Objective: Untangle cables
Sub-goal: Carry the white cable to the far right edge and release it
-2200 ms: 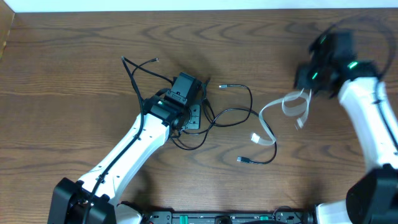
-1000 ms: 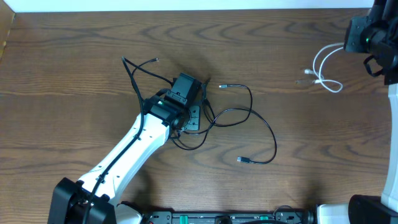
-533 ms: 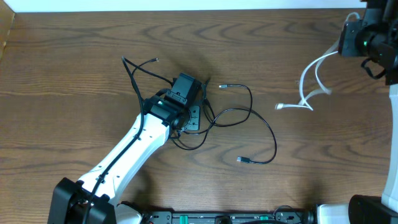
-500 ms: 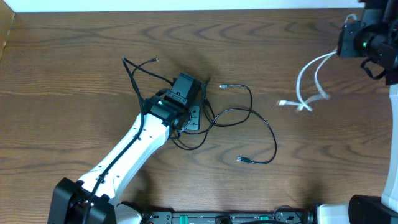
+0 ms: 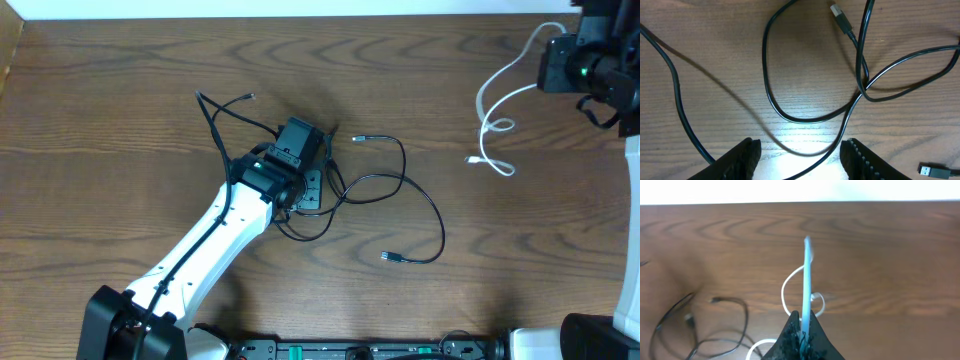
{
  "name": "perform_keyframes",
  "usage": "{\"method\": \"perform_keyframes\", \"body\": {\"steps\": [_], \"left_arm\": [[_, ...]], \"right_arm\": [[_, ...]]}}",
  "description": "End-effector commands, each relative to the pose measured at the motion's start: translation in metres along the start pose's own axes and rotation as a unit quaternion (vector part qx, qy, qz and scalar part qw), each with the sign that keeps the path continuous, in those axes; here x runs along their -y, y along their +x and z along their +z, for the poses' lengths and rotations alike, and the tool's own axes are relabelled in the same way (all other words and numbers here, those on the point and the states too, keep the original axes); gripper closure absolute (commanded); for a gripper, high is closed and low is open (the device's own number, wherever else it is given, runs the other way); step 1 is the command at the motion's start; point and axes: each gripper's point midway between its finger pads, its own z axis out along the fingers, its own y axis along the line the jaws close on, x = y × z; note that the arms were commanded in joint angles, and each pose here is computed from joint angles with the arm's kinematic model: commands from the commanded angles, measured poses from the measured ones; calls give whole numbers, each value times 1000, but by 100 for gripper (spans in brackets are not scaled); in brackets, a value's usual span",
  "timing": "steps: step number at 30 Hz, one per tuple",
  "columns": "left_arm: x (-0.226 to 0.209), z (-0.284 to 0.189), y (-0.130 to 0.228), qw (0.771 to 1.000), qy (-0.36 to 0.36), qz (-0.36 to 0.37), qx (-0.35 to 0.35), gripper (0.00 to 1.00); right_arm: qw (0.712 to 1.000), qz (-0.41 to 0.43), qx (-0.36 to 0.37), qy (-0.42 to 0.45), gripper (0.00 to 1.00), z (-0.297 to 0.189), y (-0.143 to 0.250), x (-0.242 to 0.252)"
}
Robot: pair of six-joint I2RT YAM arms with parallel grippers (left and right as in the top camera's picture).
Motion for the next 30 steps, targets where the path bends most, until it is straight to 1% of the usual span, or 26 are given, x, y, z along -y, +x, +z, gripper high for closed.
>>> {"method": "perform_keyframes", "body": {"steps": [1, 3, 5, 7, 9, 11, 12, 15, 20, 22, 26, 30], "left_arm": [[-2, -1, 0, 1000, -6, -4, 0, 43], [-2, -1, 0, 1000, -6, -4, 0, 43], [-2, -1, 0, 1000, -6, -4, 0, 43], [-2, -1, 0, 1000, -6, -4, -1, 43], [-3, -1, 0, 1000, -6, -4, -1, 43], [-3, -1, 0, 1000, -6, -4, -1, 43], [-3, -1, 0, 1000, -6, -4, -1, 43], [-3, -1, 0, 1000, -6, -4, -1, 43], [-3, -1, 0, 1000, -6, -4, -1, 43], [-3, -1, 0, 1000, -6, -4, -1, 43], [-3, -1, 0, 1000, -6, -5, -1, 43], [-3, -1, 1, 1000, -7, -11, -4, 43]], "right_arm": [[993, 39, 24, 111, 99, -15, -7, 39], [987, 44, 32, 153, 99, -19, -10, 56], [975, 69, 47, 207, 99, -26, -13, 79], [951, 117, 69, 278, 99, -39, -16, 111], [911, 180, 98, 359, 99, -60, -13, 151], [880, 223, 117, 403, 99, -76, -9, 178], [855, 266, 130, 425, 99, -87, -3, 202], [835, 313, 136, 430, 99, -95, 9, 231], [833, 359, 122, 404, 99, -92, 29, 266], [840, 368, 107, 385, 99, -82, 37, 278], [888, 344, 66, 297, 99, -43, 43, 288], [914, 352, 63, 192, 99, -6, 37, 287]]}}
